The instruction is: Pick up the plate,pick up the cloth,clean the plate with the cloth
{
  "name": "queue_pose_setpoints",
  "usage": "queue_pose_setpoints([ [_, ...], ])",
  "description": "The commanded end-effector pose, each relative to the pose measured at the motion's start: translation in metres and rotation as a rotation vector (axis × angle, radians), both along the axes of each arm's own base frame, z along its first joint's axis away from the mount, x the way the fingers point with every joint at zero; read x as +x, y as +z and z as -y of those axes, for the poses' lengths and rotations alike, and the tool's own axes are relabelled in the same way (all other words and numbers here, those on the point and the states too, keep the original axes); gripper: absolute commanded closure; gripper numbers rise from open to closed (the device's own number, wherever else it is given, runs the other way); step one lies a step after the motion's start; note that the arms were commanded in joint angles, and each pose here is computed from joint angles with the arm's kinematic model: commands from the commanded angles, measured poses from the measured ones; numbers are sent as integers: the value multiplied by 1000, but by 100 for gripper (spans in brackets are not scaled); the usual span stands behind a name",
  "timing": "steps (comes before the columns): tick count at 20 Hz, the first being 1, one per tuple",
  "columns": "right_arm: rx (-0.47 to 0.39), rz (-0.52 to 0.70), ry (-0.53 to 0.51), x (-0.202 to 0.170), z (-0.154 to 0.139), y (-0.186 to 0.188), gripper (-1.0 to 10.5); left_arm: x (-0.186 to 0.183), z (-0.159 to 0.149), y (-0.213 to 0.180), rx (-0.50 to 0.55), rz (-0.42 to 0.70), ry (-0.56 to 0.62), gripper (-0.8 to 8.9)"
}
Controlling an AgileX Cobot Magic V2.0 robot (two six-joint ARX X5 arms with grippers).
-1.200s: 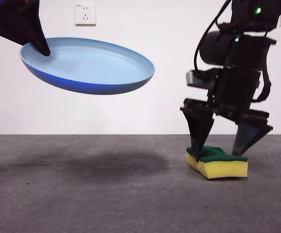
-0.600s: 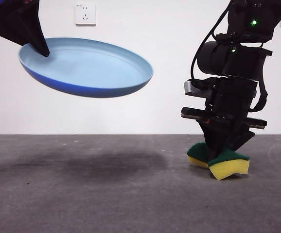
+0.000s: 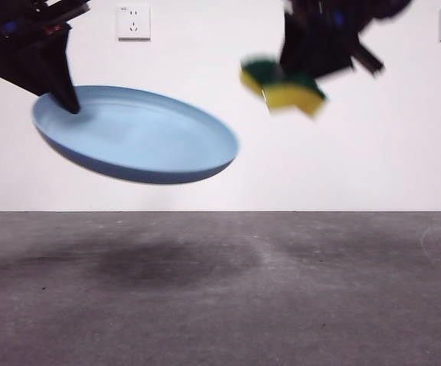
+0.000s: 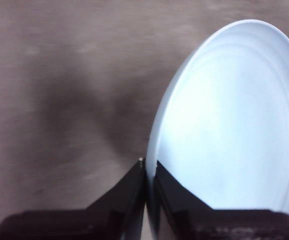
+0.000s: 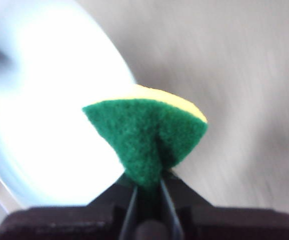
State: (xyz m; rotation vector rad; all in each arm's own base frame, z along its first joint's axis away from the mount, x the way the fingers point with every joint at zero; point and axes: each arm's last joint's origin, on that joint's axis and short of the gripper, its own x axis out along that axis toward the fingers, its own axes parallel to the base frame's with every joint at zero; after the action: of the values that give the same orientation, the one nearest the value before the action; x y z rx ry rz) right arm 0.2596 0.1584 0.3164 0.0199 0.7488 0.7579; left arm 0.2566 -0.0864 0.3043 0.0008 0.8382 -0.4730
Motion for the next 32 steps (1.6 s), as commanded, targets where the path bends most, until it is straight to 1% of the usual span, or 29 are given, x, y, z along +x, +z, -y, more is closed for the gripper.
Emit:
queue_pose_setpoints([
  [1, 49, 58, 22, -3, -12, 7, 963, -4, 11, 0, -79, -19, -85, 820],
  [2, 49, 68, 18, -3, -14, 7, 963, -5, 14, 0, -97, -28, -110, 820],
  [4, 6, 78, -20, -1, -21, 1, 963, -8, 21, 0, -111, -38, -138, 820],
  [5, -12, 77, -21, -1, -28, -4, 963, -9, 24, 0, -118, -40, -144, 820],
  [8, -10, 62, 2, 3, -44, -15, 963, -11, 33, 3, -144, -28, -163, 820],
  [10, -3, 42, 34, 1, -61, -26, 963, -11, 37, 5, -174, -1, -187, 821],
  [12, -6, 11, 85, -4, -76, -36, 963, -8, 39, 9, -209, 27, -168, 820],
  [14, -26, -13, 135, -15, -91, -43, 963, -6, 40, 12, -229, 67, -161, 820],
  [16, -59, -44, 176, -27, -99, -46, 963, -3, 39, 15, -239, 101, -147, 820],
  [18, -128, -89, 212, -39, -101, -52, 963, 0, 33, 15, -223, 109, -98, 820],
  [20, -254, -112, 176, -42, -93, -58, 963, 0, 29, 12, -210, 79, -80, 821],
  [21, -361, -110, 129, -44, -87, -62, 963, -1, 26, 10, -194, 47, -76, 821],
  [23, -521, -71, 40, -42, -77, -65, 963, -5, 23, 4, -135, 2, -95, 821],
  [24, -579, -38, -26, -39, -71, -64, 963, -7, 22, 2, -115, -22, -105, 821],
  [25, -601, -12, -72, -35, -67, -63, 963, -9, 22, 0, -106, -50, -109, 821],
  [27, -591, 21, -112, -30, -64, -60, 963, -12, 22, -2, -103, -83, -145, 821],
  [32, -427, 130, -186, -11, -67, -49, 963, -17, 24, -3, -176, -135, -250, 821],
])
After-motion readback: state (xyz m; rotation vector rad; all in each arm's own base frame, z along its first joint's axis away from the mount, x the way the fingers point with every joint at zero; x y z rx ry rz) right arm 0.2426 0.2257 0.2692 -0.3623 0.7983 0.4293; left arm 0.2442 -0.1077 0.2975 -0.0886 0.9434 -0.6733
